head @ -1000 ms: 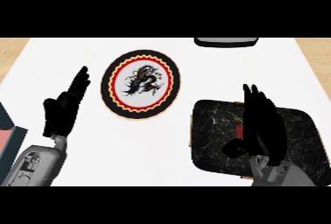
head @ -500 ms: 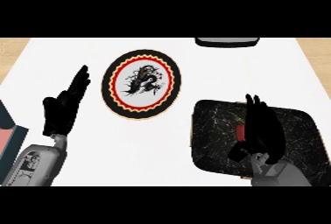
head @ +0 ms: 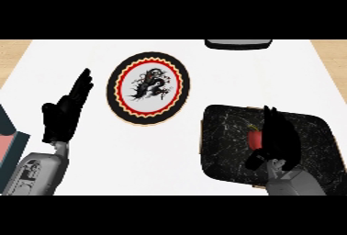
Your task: Pick the bell pepper from the tray and place it in the plate
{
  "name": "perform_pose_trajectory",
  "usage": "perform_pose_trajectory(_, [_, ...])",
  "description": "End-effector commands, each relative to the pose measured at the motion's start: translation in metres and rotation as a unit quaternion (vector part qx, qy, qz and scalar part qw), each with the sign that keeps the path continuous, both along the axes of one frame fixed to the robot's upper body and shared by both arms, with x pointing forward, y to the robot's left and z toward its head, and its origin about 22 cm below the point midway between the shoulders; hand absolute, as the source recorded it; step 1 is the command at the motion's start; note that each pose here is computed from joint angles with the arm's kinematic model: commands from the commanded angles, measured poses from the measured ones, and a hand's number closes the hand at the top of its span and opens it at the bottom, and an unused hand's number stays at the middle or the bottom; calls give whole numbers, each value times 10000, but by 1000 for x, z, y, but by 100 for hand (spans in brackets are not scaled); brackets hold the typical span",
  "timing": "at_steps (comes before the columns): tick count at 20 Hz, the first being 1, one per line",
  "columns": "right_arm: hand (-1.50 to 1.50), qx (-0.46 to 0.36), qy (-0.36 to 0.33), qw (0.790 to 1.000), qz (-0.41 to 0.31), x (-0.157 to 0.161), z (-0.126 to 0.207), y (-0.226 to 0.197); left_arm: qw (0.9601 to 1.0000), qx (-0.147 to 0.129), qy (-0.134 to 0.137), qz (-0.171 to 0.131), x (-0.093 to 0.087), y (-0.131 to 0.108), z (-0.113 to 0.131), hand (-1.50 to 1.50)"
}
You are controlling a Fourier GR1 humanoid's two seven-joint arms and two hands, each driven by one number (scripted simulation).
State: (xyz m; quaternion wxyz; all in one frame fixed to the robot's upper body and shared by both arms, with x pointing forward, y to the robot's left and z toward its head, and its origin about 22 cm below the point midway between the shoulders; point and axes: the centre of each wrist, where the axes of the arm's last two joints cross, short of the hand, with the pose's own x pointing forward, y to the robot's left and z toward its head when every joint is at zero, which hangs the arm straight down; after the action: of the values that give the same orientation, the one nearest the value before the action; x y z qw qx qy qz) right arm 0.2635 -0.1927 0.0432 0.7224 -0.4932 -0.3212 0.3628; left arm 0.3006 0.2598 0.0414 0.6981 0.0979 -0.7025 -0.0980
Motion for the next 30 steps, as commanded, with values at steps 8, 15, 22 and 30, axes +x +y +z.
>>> perform_pose_trajectory(8, [150, -400, -230, 9989, 28, 13, -6, -4, 10000, 55, 50, 36, 9, 2, 4, 0])
perform_pose_trajectory(15, [150, -532, -564, 9969, 116, 13, -6, -25, 10000, -10, 69, 46, 6, -12, -1, 0])
perform_pose_trajectory(22, [150, 176, -456, 9921, 1158, 27, -20, -21, 10000, 15, -28, -20, 6, -16, -1, 0])
perform_pose_trajectory(30, [150, 299, -2752, 9420, 1898, 37, 49, -5, 10000, -59, 47, -16, 2, 0, -3, 0])
